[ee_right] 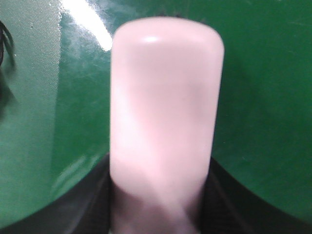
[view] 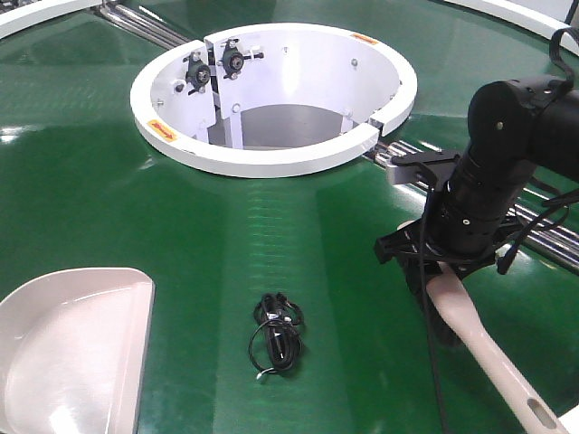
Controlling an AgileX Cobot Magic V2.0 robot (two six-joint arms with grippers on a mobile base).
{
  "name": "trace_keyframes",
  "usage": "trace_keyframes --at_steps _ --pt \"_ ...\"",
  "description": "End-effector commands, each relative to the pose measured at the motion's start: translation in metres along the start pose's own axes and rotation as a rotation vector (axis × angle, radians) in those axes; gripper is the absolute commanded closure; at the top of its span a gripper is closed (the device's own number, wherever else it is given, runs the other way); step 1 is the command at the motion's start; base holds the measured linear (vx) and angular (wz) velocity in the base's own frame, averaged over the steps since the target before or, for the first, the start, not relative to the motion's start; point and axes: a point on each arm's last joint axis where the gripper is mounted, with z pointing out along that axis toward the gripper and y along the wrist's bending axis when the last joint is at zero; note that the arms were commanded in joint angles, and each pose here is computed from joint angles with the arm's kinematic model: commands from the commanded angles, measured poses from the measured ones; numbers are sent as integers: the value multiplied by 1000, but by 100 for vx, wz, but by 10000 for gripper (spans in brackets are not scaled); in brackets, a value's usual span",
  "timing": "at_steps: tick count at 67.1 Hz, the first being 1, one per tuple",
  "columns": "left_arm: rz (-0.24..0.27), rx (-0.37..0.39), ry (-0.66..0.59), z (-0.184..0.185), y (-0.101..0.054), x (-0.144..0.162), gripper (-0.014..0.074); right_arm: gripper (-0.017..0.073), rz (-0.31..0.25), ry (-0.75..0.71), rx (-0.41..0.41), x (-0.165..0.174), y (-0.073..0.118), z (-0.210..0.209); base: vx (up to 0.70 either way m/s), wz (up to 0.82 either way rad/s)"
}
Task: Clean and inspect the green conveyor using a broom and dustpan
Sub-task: 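Move the left gripper toward the white dustpan handle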
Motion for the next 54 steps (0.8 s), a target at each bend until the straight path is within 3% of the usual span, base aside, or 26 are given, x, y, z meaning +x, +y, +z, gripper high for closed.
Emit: trace_keyframes --at_steps 1,8,12,16,26,39,45,54 --pt "360 -67 -24 -7 9 -8 20 568 3 -71 2 2 -2 -24 0 0" --pt "667 -88 38 -8 11 -4 20 568 3 -71 2 2 -2 -24 0 0" --pt "794 -120 70 -8 15 -3 20 568 3 -71 2 2 -2 -24 0 0" --pt "853 -147 92 -8 18 -3 20 568 3 -71 2 2 -2 -24 0 0" --pt "911 -169 138 -9 21 -1 20 568 3 -71 2 2 -2 -24 0 0" --pt "907 -142 170 -9 21 3 20 568 3 -71 2 2 -2 -24 0 0" --pt "918 -112 221 -10 20 8 20 568 3 -71 2 2 -2 -24 0 0" --pt "946 -5 373 -8 19 22 20 568 3 -71 2 2 -2 -24 0 0"
